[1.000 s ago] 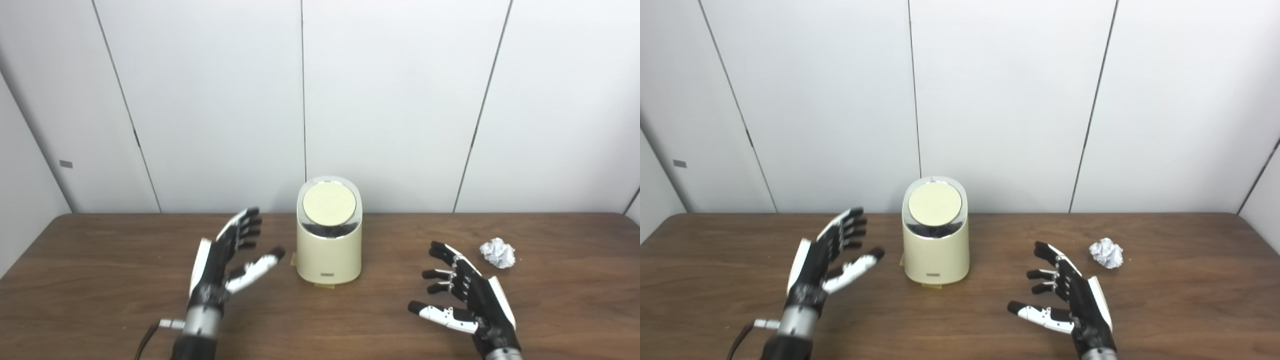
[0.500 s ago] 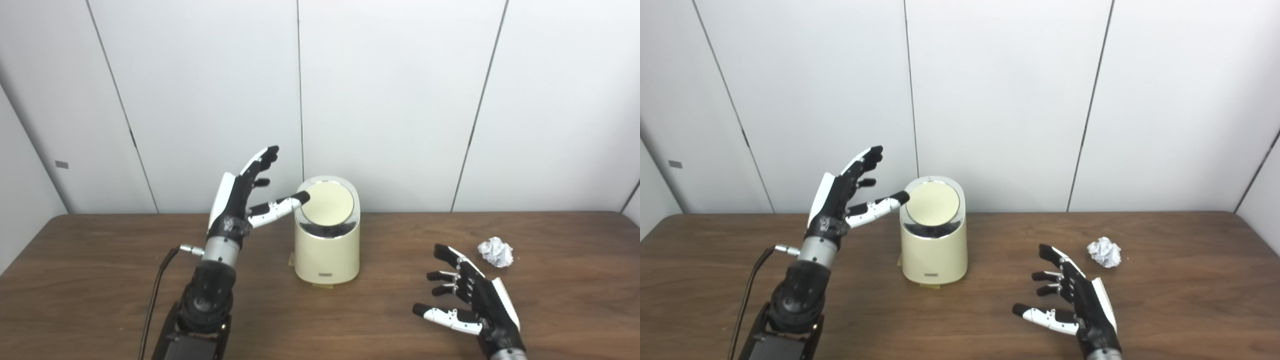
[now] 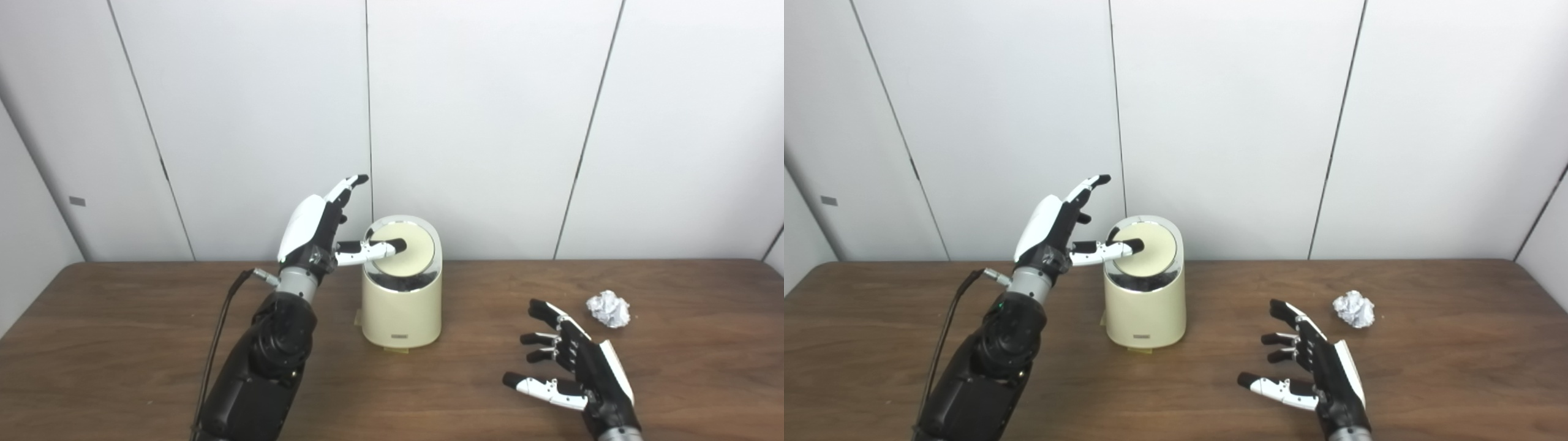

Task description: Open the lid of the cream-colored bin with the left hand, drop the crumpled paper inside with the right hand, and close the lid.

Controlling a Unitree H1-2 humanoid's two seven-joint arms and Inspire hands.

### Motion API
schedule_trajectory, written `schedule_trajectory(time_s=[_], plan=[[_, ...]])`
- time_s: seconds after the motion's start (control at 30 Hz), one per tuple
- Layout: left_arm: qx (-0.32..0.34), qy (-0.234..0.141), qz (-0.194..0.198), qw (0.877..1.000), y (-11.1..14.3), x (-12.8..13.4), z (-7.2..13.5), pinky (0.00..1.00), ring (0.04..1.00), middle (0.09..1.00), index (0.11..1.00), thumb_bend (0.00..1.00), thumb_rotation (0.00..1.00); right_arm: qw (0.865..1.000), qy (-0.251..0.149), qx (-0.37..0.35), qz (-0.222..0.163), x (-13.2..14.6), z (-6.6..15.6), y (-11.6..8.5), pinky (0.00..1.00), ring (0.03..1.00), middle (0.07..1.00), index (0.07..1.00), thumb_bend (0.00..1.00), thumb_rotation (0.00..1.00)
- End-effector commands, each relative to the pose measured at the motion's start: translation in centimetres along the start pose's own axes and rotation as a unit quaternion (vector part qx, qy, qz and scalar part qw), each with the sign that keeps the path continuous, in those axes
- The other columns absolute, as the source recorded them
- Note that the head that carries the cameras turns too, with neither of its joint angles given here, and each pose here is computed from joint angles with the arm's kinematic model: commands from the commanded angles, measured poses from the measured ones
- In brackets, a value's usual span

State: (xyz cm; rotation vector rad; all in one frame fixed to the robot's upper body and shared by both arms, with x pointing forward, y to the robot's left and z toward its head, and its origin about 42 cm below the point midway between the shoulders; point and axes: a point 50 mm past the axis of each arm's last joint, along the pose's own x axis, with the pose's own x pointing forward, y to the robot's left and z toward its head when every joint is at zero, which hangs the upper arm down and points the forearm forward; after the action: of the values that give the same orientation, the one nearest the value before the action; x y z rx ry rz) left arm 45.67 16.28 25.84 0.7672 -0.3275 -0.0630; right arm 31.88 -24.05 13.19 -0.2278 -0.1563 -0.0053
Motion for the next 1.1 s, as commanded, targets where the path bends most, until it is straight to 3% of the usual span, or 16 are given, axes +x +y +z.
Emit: schedule_trajectory(time_s=[0.0,0.2,0.63,1.07], plan=[[0.026,-0.033,0.021,0.999,1.7,1.8,2.2,0.78,0.991,0.983,0.976,0.97,0.39,0.998,-0.056,-0.005,-0.007,1.0,2.1,-0.1,0.54,0.672,0.843,0.823,0.77,0.09],[0.061,-0.027,0.002,0.998,1.0,1.7,1.9,0.90,1.000,1.000,0.999,1.00,0.39,0.998,-0.056,-0.005,-0.008,0.9,2.2,0.1,0.54,0.672,0.839,0.815,0.77,0.06],[0.137,-0.026,-0.005,0.990,0.3,1.7,2.2,0.93,1.000,0.999,1.000,0.98,0.28,0.998,-0.058,-0.008,-0.010,0.9,2.5,0.4,0.53,0.669,0.837,0.820,0.77,0.09],[0.188,0.004,-0.008,0.982,-0.1,2.1,3.4,1.00,1.000,1.000,0.998,0.94,0.20,0.998,-0.062,-0.010,-0.008,1.0,2.8,0.7,0.51,0.645,0.837,0.820,0.77,0.08]])
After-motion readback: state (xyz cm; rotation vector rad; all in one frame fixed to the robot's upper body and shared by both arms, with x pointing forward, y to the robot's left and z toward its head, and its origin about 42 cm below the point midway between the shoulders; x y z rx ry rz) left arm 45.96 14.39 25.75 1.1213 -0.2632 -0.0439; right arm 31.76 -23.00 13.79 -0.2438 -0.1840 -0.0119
